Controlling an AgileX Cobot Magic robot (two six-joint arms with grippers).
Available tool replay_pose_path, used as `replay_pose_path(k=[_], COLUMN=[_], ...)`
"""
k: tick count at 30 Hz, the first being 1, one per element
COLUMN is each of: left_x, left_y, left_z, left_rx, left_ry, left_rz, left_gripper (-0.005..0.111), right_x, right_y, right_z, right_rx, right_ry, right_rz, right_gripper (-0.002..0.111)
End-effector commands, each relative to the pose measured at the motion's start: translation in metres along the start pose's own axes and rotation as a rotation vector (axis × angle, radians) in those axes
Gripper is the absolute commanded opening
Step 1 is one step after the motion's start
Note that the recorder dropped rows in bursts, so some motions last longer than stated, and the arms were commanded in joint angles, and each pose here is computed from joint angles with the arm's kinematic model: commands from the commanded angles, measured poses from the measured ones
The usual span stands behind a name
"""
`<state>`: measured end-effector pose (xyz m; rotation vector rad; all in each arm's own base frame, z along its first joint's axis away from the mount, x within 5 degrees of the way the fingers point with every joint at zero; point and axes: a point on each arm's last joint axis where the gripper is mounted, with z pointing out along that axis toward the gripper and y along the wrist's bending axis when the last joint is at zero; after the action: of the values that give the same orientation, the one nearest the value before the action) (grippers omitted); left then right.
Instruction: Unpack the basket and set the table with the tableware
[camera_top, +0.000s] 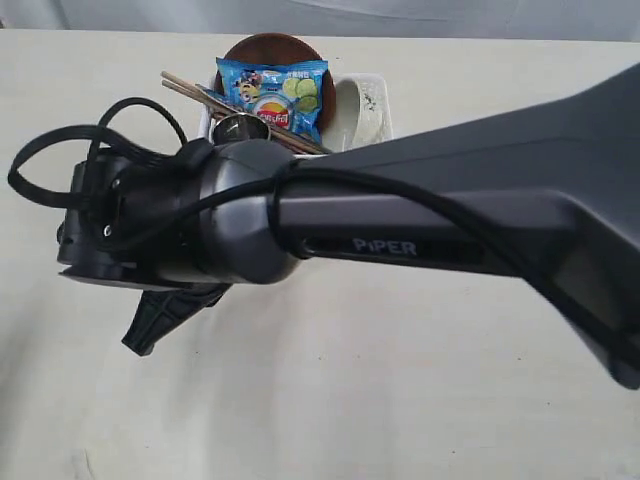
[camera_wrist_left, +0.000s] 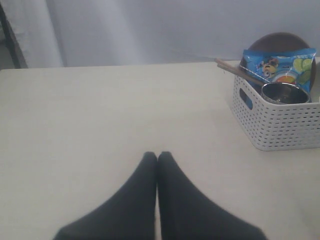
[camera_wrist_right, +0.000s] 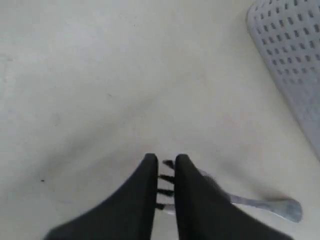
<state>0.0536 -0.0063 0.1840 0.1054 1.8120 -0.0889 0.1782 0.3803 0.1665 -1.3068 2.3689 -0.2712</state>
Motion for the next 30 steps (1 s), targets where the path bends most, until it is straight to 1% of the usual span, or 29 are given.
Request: replay_pose_path(k=[1, 4, 6, 9, 11, 14, 17, 20, 22, 24, 27, 30], left_x=[0.0, 0.0, 0.0, 0.0, 0.0, 0.0, 0.0, 0.0, 0.0, 0.0, 0.0, 0.0], left_y=[-0.001, -0.001, -0.001, 0.0, 0.0, 0.0, 0.0, 0.0, 0.0, 0.0, 0.0, 0.0], left_z=[0.0, 0.0, 0.0, 0.0, 0.0, 0.0, 0.0, 0.0, 0.0, 0.0, 0.0, 0.0], left_rx=[0.008, 0.008, 0.008, 0.006, 0.006, 0.006, 0.006, 0.006, 0.006, 0.006, 0.006, 0.006], left_ry=[-0.007, -0.007, -0.007, -0.007, -0.007, -0.007, -0.007, -0.007, -0.007, -0.007, -0.007, -0.007], left_rz=[-0.002, -0.002, -0.002, 0.005, 0.005, 0.005, 0.005, 0.005, 0.005, 0.005, 0.005, 0.005], left_gripper=[0.0, 0.0, 0.0, 0.0, 0.0, 0.0, 0.0, 0.0, 0.0, 0.0, 0.0, 0.0], right_x=[-0.001, -0.003, -0.011, -0.031, -0.045, -0.063, -0.069, -0.07, -0.071, -0.076, -0.083, -0.088], right_y=[-0.007, -0.017, -0.024, -0.042, -0.06, -0.094, -0.121, -0.14, -0.147, -0.151, -0.149, -0.148], right_z=[0.008, 0.005, -0.003, -0.022, -0.036, -0.051, -0.052, -0.046, -0.041, -0.038, -0.028, -0.015], right_rx=[-0.051, -0.039, -0.029, -0.049, -0.051, -0.047, -0.038, -0.026, -0.04, -0.051, -0.059, -0.047], right_ry=[0.012, 0.033, 0.036, 0.001, -0.047, -0.136, -0.177, -0.192, -0.214, -0.262, -0.32, -0.309], right_rz=[0.084, 0.117, 0.129, 0.19, 0.249, 0.34, 0.426, 0.467, 0.488, 0.468, 0.409, 0.4], right_gripper=[0.038, 0.039, 0.039, 0.039, 0.039, 0.039, 0.039, 0.039, 0.039, 0.039, 0.039, 0.037])
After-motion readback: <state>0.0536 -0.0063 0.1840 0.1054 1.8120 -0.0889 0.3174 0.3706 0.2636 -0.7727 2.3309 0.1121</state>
